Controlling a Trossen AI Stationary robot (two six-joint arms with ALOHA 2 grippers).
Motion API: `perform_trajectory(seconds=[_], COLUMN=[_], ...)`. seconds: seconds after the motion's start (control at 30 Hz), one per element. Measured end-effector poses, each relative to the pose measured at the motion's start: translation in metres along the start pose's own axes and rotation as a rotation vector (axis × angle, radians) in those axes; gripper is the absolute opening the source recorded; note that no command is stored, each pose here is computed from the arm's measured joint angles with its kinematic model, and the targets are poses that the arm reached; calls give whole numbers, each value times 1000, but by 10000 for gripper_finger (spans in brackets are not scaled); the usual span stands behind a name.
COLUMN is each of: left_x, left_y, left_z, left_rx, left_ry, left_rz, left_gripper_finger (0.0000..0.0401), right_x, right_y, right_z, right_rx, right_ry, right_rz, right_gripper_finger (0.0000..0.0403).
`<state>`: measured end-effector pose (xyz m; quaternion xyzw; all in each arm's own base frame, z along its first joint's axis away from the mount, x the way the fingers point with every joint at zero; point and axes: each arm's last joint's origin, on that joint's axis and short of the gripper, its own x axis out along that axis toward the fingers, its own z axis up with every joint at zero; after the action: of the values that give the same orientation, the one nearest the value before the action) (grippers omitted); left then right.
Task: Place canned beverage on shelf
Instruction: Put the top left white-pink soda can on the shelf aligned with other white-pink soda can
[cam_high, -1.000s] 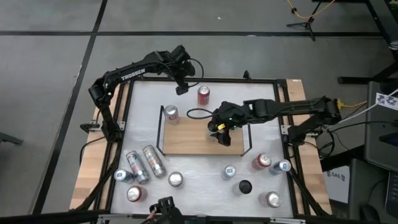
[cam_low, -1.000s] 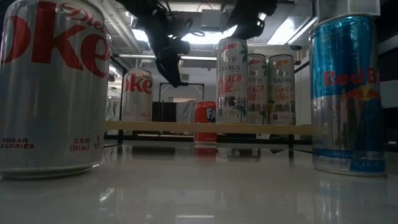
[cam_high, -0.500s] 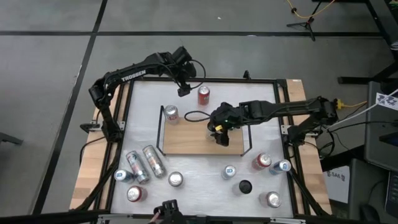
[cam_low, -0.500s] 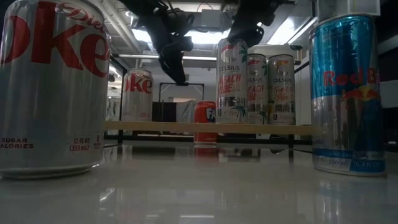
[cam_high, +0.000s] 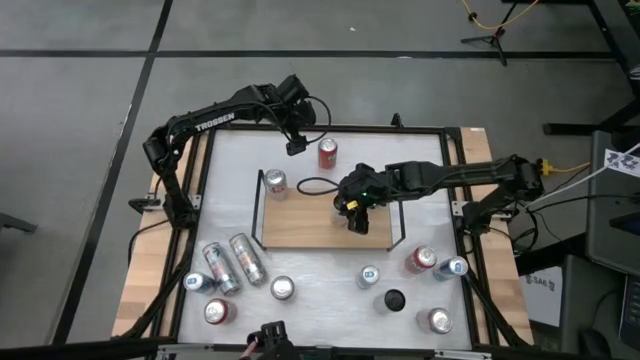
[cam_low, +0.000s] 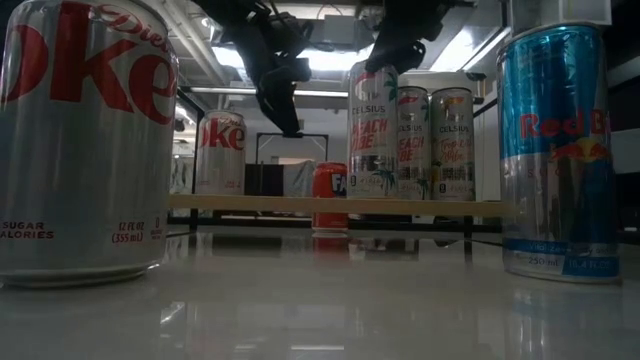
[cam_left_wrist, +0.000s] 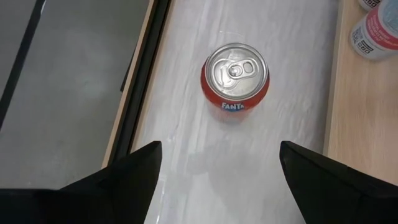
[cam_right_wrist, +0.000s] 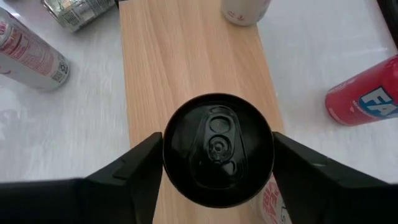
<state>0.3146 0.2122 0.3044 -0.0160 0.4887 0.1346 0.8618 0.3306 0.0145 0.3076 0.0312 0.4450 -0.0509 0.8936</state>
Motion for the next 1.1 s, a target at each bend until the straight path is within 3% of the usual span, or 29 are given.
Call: perform_trajectory(seconds=[1.1], left_x=[0], left_y=[0], left_z=[0], left_rx=[-1], left_ry=[0], left_rz=[2], left_gripper_finger=[319], right_x=[-24], right_y=[-8], right_z=[-18], right_rx=[-63], right_ry=[142], right_rz=[22], right_gripper_finger=[253])
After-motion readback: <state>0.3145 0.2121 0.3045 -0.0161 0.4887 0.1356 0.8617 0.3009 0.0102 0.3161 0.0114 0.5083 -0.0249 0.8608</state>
